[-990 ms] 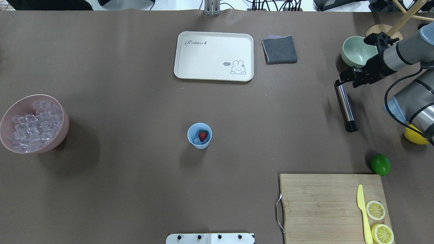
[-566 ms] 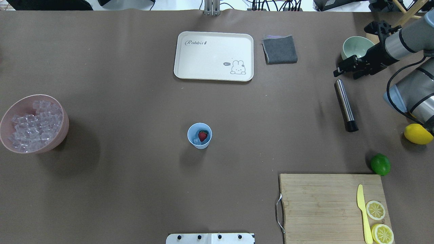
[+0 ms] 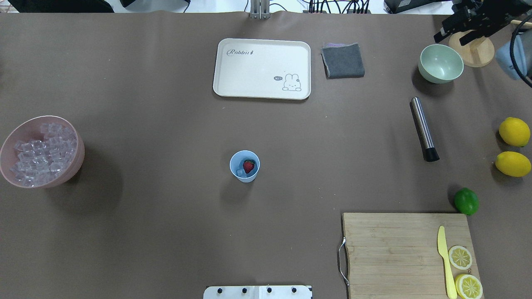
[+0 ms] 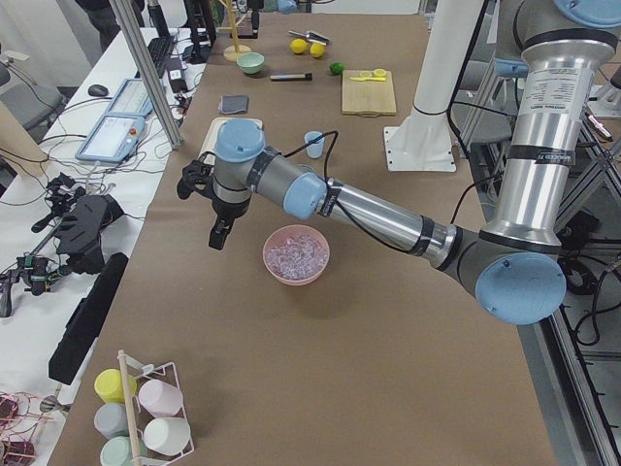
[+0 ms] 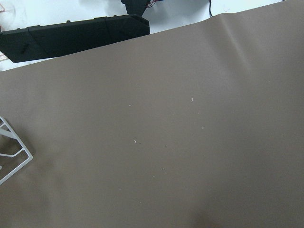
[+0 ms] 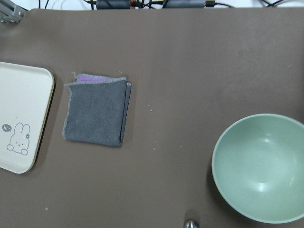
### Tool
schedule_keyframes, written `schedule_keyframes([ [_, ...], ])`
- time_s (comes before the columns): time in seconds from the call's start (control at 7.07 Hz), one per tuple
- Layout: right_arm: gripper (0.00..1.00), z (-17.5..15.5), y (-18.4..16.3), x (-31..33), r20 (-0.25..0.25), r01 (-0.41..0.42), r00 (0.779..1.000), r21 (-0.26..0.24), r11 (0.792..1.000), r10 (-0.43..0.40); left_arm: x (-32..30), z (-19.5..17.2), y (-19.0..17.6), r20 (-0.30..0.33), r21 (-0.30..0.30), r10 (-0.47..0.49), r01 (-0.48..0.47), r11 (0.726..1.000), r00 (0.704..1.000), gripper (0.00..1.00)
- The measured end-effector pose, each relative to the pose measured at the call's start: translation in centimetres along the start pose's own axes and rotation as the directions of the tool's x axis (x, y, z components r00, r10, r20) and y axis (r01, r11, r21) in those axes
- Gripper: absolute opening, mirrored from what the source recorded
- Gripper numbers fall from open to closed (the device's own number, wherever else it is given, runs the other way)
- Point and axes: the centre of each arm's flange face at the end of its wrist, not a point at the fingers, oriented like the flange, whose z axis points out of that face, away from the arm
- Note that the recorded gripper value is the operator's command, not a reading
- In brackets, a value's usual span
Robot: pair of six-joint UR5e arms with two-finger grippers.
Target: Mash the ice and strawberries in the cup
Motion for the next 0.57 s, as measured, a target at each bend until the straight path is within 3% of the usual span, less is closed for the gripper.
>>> schedule_keyframes([
  [0.28,1.0,-5.7,-0.5,3.2,-0.031,0.0,1.0,0.052,0.999,0.002,-3.9,0.1,0.1,0.032,-0.033,-0.104,0.105,0.994,0.994,0.97],
  [0.57,1.0,-10.1,1.7,7.4,-0.038,-0.026,0.999,0.101,0.995,0.03,-5.4,0.6,-1.1,0.083,-0.05,-0.144,0.148,0.988,0.986,0.97],
])
